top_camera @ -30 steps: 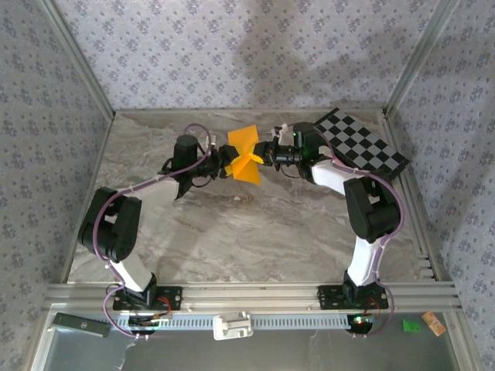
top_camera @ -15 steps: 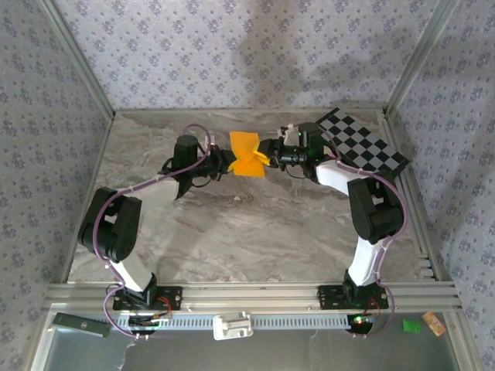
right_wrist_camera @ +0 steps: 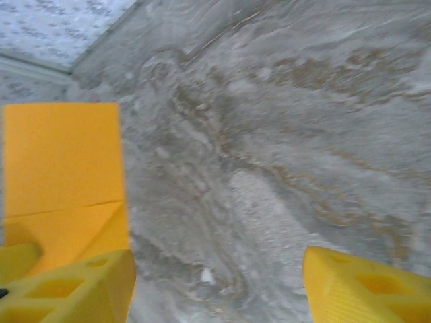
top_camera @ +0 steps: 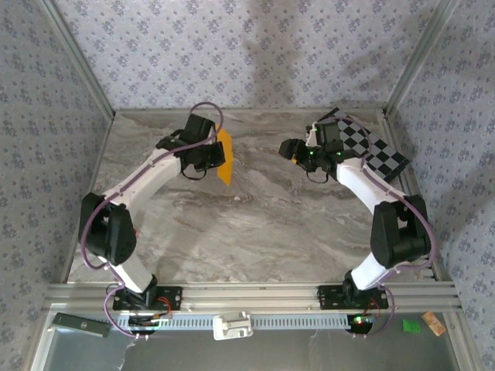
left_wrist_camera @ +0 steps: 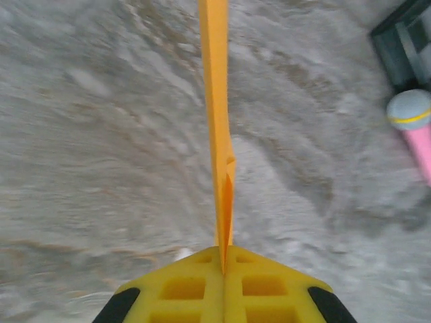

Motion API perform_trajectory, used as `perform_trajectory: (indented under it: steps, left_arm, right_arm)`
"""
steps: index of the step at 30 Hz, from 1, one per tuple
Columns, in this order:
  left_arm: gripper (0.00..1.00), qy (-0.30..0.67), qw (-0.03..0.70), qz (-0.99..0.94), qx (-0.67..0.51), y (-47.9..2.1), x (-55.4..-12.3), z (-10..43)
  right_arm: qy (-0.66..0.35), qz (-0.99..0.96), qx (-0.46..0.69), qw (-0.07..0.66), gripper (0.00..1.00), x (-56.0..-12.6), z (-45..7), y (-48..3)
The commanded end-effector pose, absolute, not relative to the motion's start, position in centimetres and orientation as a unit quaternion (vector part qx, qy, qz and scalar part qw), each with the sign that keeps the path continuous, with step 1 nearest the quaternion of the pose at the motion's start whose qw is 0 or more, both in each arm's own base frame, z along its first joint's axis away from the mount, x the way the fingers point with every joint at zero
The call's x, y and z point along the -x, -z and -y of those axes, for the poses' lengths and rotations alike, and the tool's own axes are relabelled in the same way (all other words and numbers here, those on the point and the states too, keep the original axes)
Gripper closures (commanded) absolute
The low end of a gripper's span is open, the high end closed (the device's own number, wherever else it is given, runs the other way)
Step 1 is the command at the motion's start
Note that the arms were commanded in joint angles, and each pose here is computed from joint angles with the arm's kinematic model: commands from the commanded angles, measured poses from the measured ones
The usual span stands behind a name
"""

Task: Fold a paper plane with a square sheet of paper (pick it up from the middle)
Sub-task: Turn over the paper at the center of the table.

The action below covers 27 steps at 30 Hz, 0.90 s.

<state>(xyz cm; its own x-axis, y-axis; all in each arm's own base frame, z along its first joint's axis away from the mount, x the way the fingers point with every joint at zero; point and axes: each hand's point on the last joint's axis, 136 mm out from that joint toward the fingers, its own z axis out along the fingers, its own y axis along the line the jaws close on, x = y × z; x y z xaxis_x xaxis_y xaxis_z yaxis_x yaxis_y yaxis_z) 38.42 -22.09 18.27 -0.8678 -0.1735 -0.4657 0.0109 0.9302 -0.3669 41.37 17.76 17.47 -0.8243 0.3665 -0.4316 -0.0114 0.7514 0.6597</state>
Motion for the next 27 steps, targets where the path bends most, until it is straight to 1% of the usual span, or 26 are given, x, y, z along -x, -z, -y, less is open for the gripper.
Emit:
perform_trajectory:
  steps: [1, 4, 6, 8, 11, 16, 19, 20, 22, 27]
  left_arm:
    - [0.93, -0.066, 0.226, -0.971, -0.025, -15.6, -37.0, 16.2]
    - [0.94, -0.170, 0.238, -0.955, -0.046, -16.1, -38.3, 15.1]
    - [0.94, -0.211, 0.243, -0.946, -0.047, -16.0, -39.1, 14.7]
    - [0.94, -0.218, 0.243, -0.944, -0.047, -15.3, -39.7, 15.2]
    - [0.94, -0.204, 0.238, -0.948, -0.048, -13.5, -40.2, 16.9]
    - [0.91, -0.133, 0.196, -0.971, -0.019, -9.3, -39.8, 20.1]
    - [0.87, -0.086, 0.179, -0.980, -0.012, -7.9, -39.6, 22.2]
    - [0.85, -0.069, 0.175, -0.982, -0.013, -7.6, -39.5, 22.9]
    - [0.79, -0.010, 0.162, -0.987, -0.011, -7.2, -39.3, 24.9]
    - [0.64, 0.134, 0.127, -0.983, 0.008, -7.1, -38.8, 28.5]
  right_arm:
    - [-0.264, -0.906, -0.097, 0.315, 0.32, -41.3, -15.2, -18.3]
    - [-0.247, -0.908, -0.106, 0.321, 0.31, -41.1, -14.4, -18.2]
    - [-0.238, -0.910, -0.112, 0.322, 0.32, -41.0, -14.0, -18.0]
    - [-0.232, -0.910, -0.117, 0.322, 0.32, -41.0, -13.7, -17.9]
    - [-0.225, -0.912, -0.123, 0.319, 0.32, -40.9, -13.4, -17.5]
    - [-0.193, -0.918, -0.141, 0.316, 0.34, -40.7, -12.3, -17.5]
    - [-0.189, -0.918, -0.145, 0.317, 0.35, -40.4, -12.4, -17.6]
    - [-0.194, -0.914, -0.144, 0.325, 0.35, -40.7, -12.7, -18.4]
    - [-0.196, -0.912, -0.143, 0.331, 0.35, -40.9, -13.0, -19.1]
    - [-0.199, -0.911, -0.169, 0.320, 0.35, -40.7, -13.6, -18.7]
